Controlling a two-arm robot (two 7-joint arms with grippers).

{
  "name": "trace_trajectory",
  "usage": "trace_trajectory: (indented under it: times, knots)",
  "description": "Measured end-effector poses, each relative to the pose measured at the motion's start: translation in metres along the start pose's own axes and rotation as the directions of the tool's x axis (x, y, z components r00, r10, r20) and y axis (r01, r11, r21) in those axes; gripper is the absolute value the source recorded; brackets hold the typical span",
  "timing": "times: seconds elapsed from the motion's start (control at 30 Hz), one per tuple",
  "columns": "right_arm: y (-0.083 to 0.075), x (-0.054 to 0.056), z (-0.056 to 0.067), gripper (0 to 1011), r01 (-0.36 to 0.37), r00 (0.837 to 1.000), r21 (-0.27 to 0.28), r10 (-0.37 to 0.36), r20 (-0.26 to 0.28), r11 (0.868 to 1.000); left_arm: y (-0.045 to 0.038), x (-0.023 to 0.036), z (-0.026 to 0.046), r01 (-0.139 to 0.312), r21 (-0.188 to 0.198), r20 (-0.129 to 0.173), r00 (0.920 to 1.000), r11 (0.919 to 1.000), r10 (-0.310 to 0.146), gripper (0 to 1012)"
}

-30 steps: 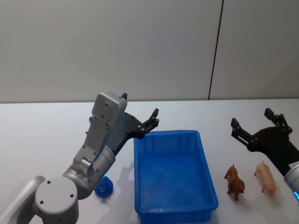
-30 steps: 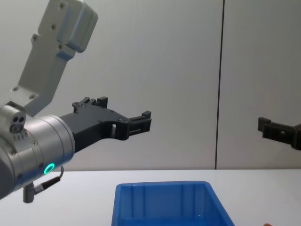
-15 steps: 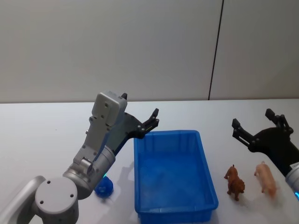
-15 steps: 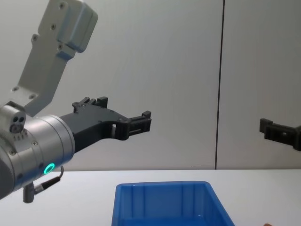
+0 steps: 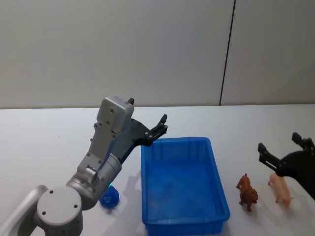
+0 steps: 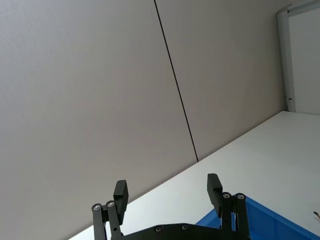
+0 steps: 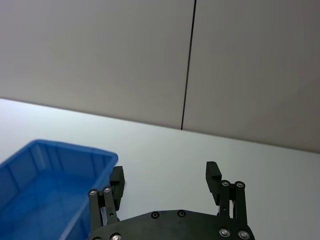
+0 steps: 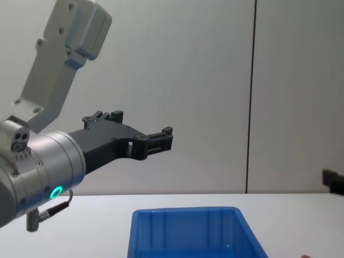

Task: Pick up the two dolls from the table and place them into the box.

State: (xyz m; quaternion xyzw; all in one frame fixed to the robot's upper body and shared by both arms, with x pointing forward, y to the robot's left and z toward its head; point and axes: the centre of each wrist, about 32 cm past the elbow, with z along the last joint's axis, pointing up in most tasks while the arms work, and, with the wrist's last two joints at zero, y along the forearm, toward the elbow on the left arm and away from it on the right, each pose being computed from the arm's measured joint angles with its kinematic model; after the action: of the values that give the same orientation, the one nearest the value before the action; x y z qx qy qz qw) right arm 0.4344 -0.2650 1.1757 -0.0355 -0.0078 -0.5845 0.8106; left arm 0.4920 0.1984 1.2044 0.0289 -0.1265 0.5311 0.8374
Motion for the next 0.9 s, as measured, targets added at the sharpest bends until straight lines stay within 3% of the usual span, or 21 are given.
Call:
trace_trajectory:
  times: [0.43, 0.9]
  knots:
    - [-0.012, 0.011, -0.015, 1001, 0.019, 1.0, -0.133, -0.017, 0.02, 0.991, 0.0, 0.0, 0.0, 0.0, 0.0, 0.0, 1.0, 1.0, 0.0, 1000]
    - [-0.01, 0.014, -0.034, 1001, 0.025, 0.999, -0.258, -0.017, 0.032, 0.966, 0.0, 0.0, 0.0, 0.0, 0.0, 0.0, 1.0, 1.0, 0.0, 1000]
